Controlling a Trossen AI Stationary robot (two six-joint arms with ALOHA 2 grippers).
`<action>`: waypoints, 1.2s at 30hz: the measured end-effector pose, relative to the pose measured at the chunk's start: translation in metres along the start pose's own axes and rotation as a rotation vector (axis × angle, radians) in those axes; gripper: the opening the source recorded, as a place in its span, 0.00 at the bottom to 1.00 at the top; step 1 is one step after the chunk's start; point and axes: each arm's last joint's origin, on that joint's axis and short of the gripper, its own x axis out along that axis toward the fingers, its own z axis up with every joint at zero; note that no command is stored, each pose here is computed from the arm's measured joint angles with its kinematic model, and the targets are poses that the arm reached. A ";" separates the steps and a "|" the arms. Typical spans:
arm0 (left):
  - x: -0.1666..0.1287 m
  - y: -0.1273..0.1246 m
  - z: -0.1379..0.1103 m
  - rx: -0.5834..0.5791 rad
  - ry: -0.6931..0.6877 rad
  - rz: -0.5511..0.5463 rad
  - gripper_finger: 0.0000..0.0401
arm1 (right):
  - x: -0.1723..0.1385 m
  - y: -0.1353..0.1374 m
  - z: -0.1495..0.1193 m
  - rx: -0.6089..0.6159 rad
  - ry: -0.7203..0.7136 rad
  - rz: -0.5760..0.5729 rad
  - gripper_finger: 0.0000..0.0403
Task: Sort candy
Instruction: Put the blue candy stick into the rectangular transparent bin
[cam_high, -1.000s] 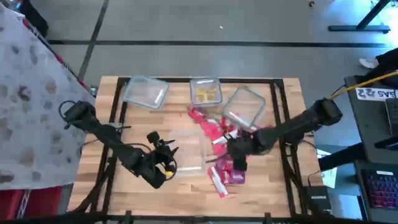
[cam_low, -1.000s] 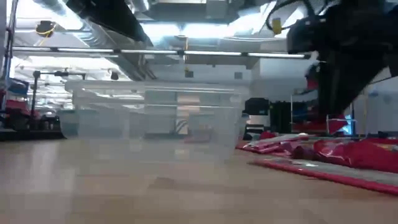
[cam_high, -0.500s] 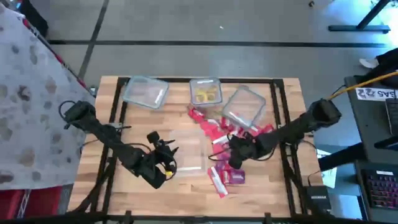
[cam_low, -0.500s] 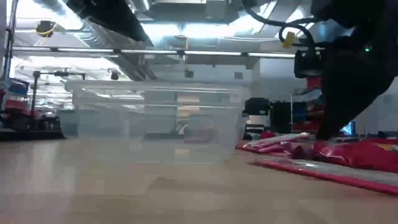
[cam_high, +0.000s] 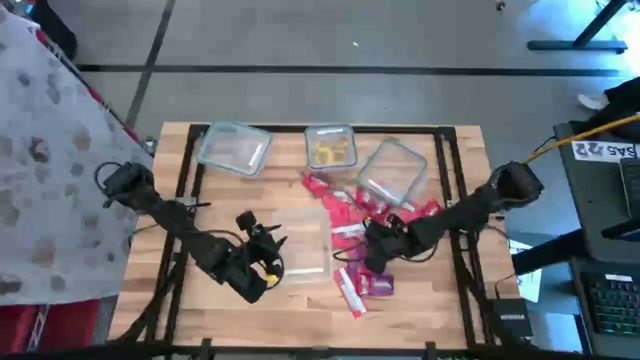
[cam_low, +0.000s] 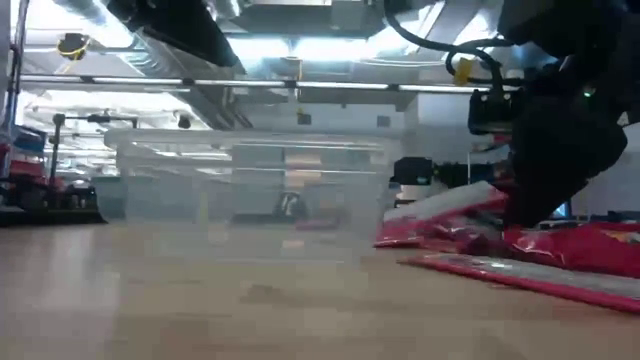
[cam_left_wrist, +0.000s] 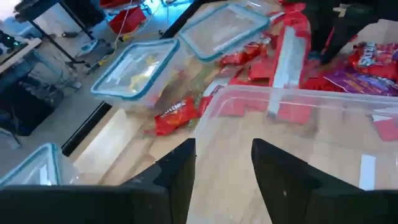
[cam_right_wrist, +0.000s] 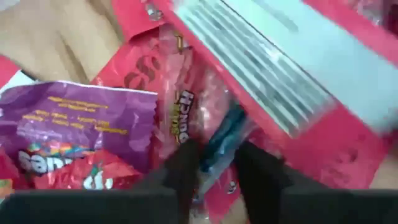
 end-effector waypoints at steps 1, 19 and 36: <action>0.000 0.000 0.000 0.000 0.000 0.000 0.36 | -0.001 0.001 0.001 -0.006 0.006 0.000 0.03; 0.000 0.000 0.000 -0.001 0.000 0.001 0.36 | -0.034 0.012 0.027 -0.098 0.048 -0.139 0.10; 0.000 0.000 0.000 0.000 0.000 0.001 0.36 | -0.019 0.011 0.031 -0.165 0.008 -0.122 0.42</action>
